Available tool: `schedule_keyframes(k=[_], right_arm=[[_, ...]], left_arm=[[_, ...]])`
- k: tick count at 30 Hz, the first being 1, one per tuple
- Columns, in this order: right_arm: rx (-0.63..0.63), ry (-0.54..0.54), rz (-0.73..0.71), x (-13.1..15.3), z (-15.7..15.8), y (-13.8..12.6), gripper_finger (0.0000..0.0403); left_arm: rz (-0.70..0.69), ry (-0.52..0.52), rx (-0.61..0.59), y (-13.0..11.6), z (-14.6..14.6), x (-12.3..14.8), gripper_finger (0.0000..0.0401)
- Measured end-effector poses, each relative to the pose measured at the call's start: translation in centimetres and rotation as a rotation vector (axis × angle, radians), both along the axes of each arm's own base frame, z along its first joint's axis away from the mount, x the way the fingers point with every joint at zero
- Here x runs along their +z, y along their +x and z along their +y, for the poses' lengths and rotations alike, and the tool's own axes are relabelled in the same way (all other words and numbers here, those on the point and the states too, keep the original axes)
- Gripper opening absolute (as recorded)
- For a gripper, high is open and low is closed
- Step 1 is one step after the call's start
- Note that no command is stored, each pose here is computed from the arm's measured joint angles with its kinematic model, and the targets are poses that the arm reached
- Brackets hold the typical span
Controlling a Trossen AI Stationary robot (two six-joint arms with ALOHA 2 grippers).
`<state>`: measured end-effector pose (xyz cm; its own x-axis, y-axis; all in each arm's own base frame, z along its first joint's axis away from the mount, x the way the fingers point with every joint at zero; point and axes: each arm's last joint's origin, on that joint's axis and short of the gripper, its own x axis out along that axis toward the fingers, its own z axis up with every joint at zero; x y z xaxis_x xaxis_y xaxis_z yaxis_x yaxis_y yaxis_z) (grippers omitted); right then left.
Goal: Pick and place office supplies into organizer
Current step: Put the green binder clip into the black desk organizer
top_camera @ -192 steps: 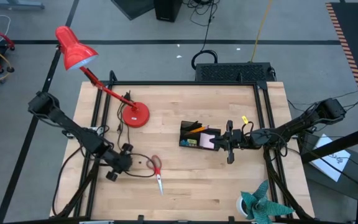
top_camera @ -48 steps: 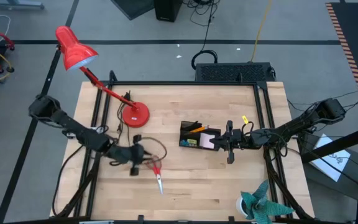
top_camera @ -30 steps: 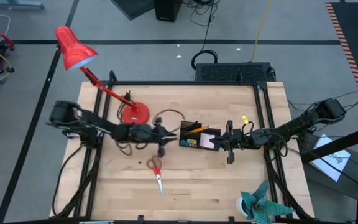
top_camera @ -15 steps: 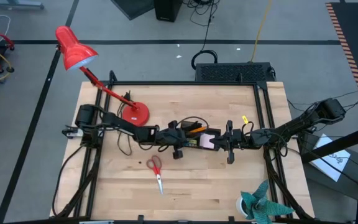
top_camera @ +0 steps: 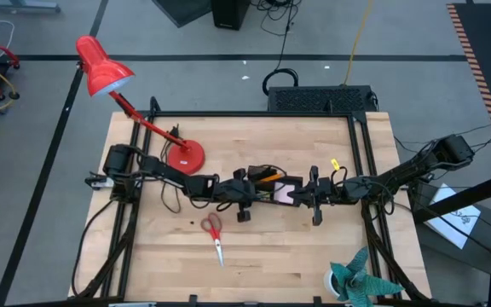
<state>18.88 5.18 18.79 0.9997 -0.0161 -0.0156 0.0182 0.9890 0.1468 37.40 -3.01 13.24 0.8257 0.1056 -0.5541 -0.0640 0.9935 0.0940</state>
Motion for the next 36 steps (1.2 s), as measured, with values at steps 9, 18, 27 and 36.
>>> schedule_keyframes(k=[9,18,27,36], right_arm=[[0.0,0.001,-0.003,0.03,0.0,0.0,0.0004],[0.001,-0.006,-0.003,0.04,0.0,0.0,0.0004],[0.001,-0.005,-0.006,0.06,0.0,0.0,0.0004],[0.002,-0.005,-0.006,0.07,0.01,0.0,0.0004]], left_arm=[[0.01,0.012,0.009,-0.09,-0.17,-0.09,0.0089],[0.033,-0.031,0.042,-0.25,-0.14,-0.31,0.015],[0.039,-0.012,0.083,-0.31,0.21,-0.38,0.0251],[0.006,0.006,0.095,-0.16,0.27,-0.02,0.0225]])
